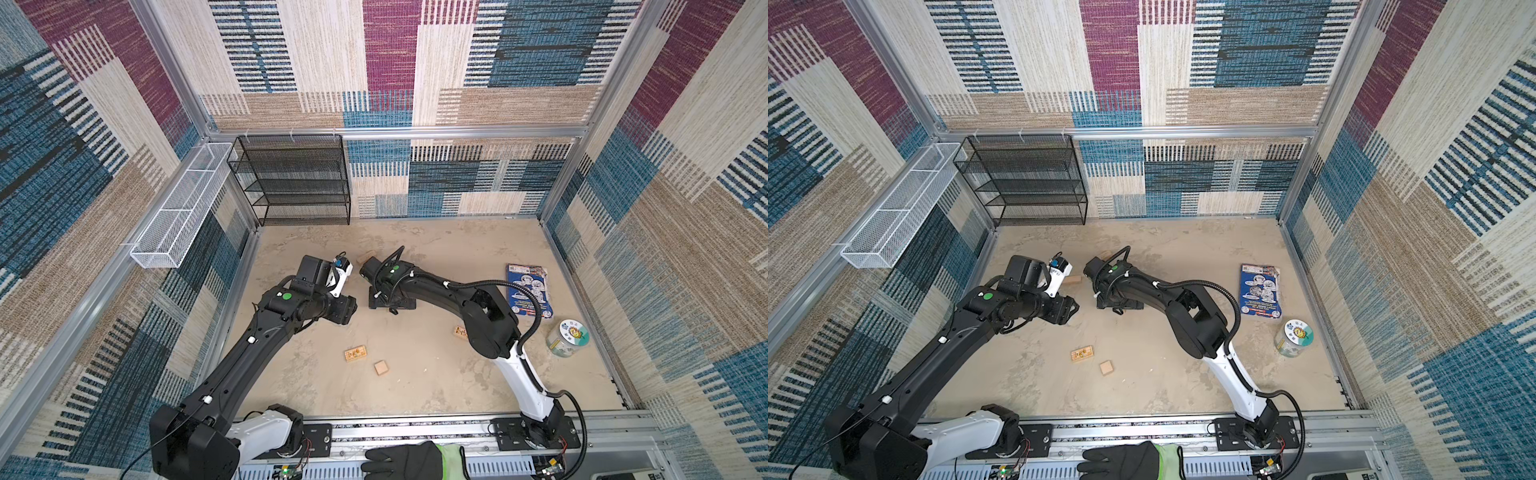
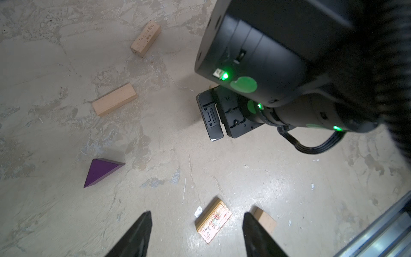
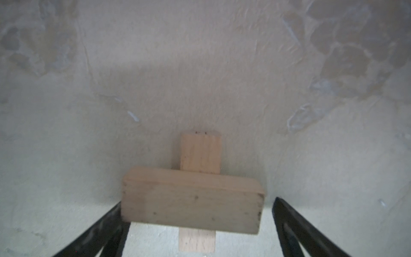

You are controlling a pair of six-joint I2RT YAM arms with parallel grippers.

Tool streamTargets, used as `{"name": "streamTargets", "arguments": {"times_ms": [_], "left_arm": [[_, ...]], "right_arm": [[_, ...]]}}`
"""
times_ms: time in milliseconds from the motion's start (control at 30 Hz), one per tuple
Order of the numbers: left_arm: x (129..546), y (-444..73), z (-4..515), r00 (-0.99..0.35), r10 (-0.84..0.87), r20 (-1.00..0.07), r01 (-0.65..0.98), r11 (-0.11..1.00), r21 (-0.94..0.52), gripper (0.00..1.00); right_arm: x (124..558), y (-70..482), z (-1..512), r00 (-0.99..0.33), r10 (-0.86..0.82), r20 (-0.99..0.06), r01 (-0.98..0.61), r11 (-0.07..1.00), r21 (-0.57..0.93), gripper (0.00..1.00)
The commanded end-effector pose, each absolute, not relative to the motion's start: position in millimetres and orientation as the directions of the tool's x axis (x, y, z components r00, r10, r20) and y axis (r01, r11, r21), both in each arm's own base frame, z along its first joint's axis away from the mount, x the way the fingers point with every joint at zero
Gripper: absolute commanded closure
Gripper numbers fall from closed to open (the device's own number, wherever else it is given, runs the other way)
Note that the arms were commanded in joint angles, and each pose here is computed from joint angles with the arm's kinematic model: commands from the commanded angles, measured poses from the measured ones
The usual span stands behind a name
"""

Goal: Build the wood block tower
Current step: 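Lower the flat block crosswise onto the upright block with the right gripper, then open the right gripper, releasing the flat block on the upright block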

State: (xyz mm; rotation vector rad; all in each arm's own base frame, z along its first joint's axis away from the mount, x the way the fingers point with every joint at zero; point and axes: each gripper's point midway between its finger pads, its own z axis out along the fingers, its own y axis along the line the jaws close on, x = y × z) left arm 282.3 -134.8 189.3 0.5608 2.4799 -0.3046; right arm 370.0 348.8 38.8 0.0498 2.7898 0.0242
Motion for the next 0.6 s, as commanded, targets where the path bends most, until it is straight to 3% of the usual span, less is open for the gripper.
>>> {"name": "streamTargets", "arguments": {"times_ms": [0,567], "left_arm": [[283.8,-132.7,190.8,-0.738,0.338,-0.585,0.461,0.885,-0.071,0.31],[284.7,-133.4,188.4,-0.743,0.339,-0.578,0.461,0.884,-0.074,0.31]], "right_arm": [[372.4,350.4,47.3,-0.932,0.047,-0.36,0.036,0.999,0.037,0.0],[381.4,356.2,51.7,-0.924,0.037,-0.38,0.019,0.999,0.051,0.0]]}}
